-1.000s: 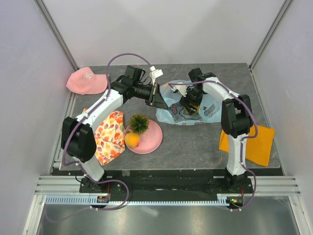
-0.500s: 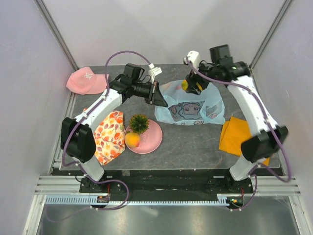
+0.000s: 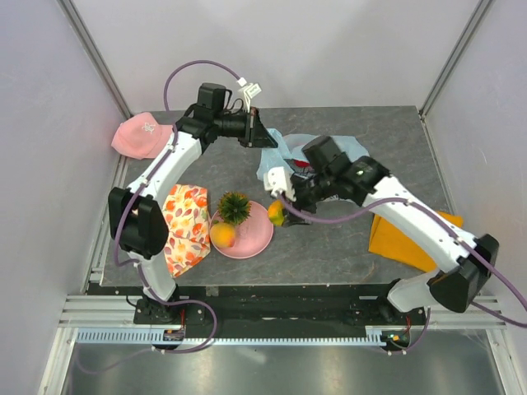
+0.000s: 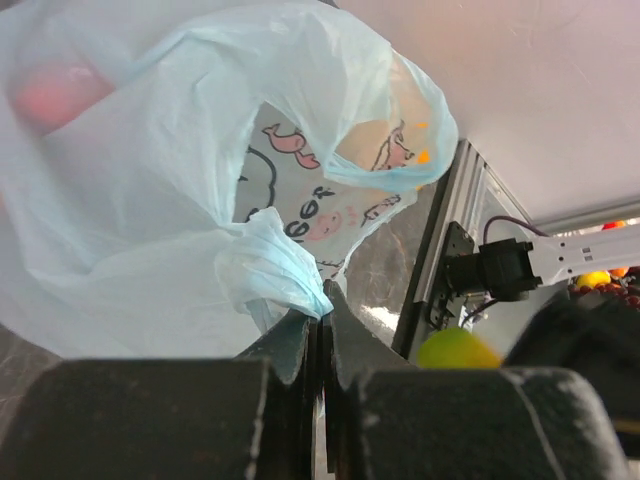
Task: Take the fake fruits out of the plastic bag
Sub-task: Place the fake fruit on the plate.
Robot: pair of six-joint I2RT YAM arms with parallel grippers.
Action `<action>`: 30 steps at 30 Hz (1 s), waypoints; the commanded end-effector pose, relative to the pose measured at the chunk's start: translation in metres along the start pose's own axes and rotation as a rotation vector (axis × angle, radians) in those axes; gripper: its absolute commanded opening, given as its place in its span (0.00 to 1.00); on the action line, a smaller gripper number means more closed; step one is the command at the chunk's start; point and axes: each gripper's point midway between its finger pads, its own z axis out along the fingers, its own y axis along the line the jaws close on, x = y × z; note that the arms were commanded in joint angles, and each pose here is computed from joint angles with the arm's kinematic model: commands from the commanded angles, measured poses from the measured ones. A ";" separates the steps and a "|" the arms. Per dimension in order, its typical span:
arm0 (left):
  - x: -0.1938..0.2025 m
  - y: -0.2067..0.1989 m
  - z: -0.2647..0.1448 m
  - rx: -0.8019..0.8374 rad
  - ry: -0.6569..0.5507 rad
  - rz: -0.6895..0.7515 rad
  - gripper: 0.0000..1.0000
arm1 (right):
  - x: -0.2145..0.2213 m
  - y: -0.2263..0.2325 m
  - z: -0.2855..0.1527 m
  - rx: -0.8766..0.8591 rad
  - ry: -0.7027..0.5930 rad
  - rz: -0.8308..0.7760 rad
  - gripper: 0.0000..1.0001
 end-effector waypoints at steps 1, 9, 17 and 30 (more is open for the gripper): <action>-0.028 0.012 -0.012 -0.032 -0.075 0.016 0.02 | 0.012 0.008 0.044 -0.058 0.018 -0.267 0.49; -0.031 -0.002 -0.031 -0.025 -0.109 0.000 0.02 | 0.047 0.002 0.094 -0.141 0.105 -0.480 0.50; -0.029 -0.019 -0.041 -0.009 -0.121 0.011 0.02 | 0.074 0.017 0.126 -0.253 0.197 -0.679 0.53; -0.021 -0.025 -0.046 0.003 -0.115 -0.003 0.02 | 0.110 0.003 0.160 -0.228 0.317 -0.852 0.72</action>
